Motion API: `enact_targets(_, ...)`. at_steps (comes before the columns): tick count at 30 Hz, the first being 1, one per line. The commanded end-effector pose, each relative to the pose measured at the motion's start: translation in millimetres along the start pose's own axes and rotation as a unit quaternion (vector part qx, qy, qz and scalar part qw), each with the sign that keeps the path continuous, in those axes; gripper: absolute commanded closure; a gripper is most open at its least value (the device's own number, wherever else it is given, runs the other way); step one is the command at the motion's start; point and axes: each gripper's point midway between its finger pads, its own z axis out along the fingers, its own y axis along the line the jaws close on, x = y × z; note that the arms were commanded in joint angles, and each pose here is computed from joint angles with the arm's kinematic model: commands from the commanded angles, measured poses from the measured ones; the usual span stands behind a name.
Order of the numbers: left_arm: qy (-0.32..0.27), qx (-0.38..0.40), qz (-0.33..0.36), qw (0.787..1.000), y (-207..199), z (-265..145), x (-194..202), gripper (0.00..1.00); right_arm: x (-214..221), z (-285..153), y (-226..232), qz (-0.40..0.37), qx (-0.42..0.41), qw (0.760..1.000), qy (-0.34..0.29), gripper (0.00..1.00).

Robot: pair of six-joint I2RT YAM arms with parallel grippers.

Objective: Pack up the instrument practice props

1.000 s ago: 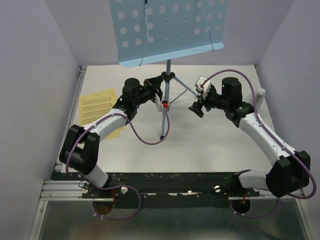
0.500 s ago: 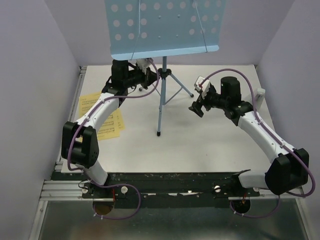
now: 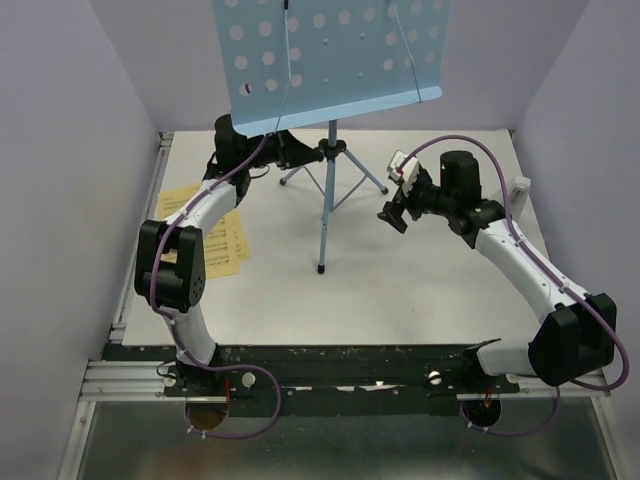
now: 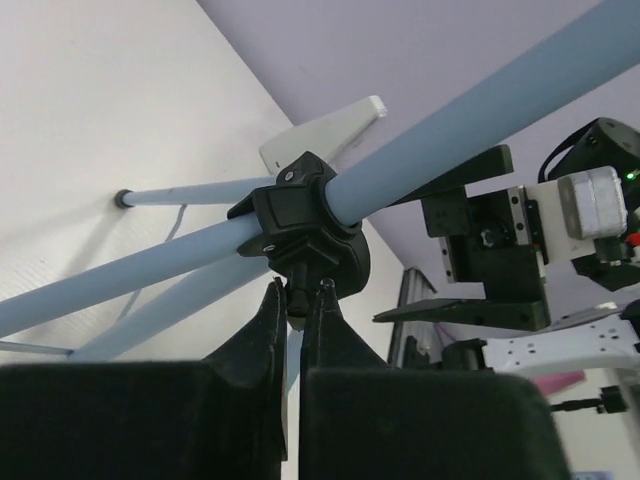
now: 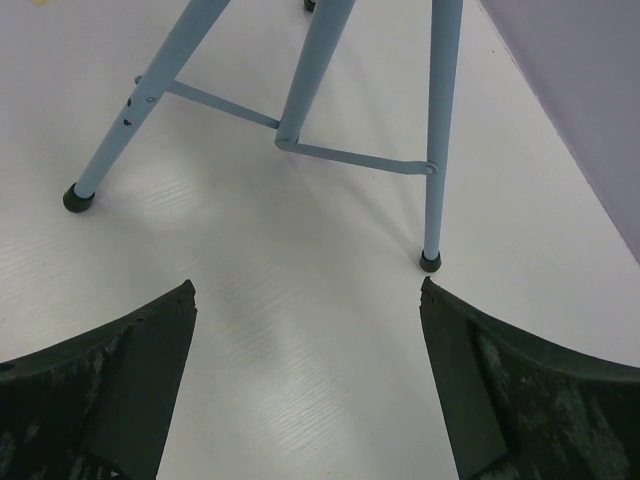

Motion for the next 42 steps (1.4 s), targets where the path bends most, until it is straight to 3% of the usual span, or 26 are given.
enact_targets(1, 0.038, 0.045, -0.033, 0.998, -25, 1, 3, 0.62, -3, -3, -2, -0.004, 0.005, 1.0, 0.004, 0.0)
enact_targets(3, 0.025, 0.023, -0.033, 0.999, -20, -4, -2, 0.45, -2, -4, -1, -0.004, 0.006, 1.0, 0.004, 0.0)
enact_targets(7, -0.012, -0.057, -0.037, 0.998, 12, -29, -7, 0.21, -1, -6, 1, -0.004, 0.005, 1.0, 0.005, 0.0)
enact_targets(8, -0.015, -0.077, -0.033, 0.996, 22, -38, -5, 0.1, 0, -6, 1, -0.002, 0.004, 1.0, 0.006, 0.0)
enact_targets(10, -0.01, -0.11, -0.011, 0.994, 39, -56, 6, 0.05, -2, -5, 1, -0.003, 0.003, 1.0, 0.003, 0.0)
enact_targets(14, 0.023, -0.175, 0.023, 0.984, 69, -87, 41, 0.06, -5, -3, -1, -0.002, 0.002, 1.0, -0.001, 0.0)
enact_targets(18, 0.05, -0.217, 0.198, 0.954, 68, -103, 56, 0.06, -6, -2, -2, -0.001, 0.001, 1.0, -0.001, 0.0)
enact_targets(19, 0.058, -0.224, 0.248, 0.941, 68, -107, 62, 0.01, -6, -1, -2, -0.001, 0.0, 1.0, -0.001, 0.0)
enact_targets(21, 0.082, -0.249, 0.377, 0.888, 71, -113, 70, 0.01, -5, 0, -3, -0.001, -0.001, 1.0, -0.001, 0.0)
enact_targets(23, 0.095, -0.244, 0.508, 0.821, 65, -115, 77, 0.01, -5, 0, -2, -0.002, -0.001, 1.0, -0.003, 0.0)
enact_targets(26, 0.086, -0.224, 0.682, 0.691, 41, -108, 71, 0.02, -4, 0, -1, -0.001, 0.0, 1.0, -0.005, 0.0)
enact_targets(28, 0.071, -0.2, 0.769, 0.603, 20, -98, 57, 0.03, -2, -1, 1, 0.0, -0.001, 1.0, -0.003, 0.0)
enact_targets(31, 0.074, -0.171, 0.842, 0.506, 6, -78, 37, 0.15, -1, -2, 3, -0.001, -0.002, 1.0, -0.003, 0.0)
enact_targets(34, 0.086, -0.156, 0.876, 0.449, 7, -59, 17, 0.25, -1, -2, 3, 0.001, 0.002, 1.0, -0.005, 0.0)
enact_targets(38, 0.058, -0.16, 0.919, 0.356, 6, -38, -6, 0.29, 0, -4, 6, 0.003, 0.001, 1.0, -0.007, 0.0)
enact_targets(42, 0.031, -0.174, 0.93, 0.323, 2, -22, -25, 0.33, 3, -6, 9, 0.001, 0.003, 1.0, -0.006, 0.0)
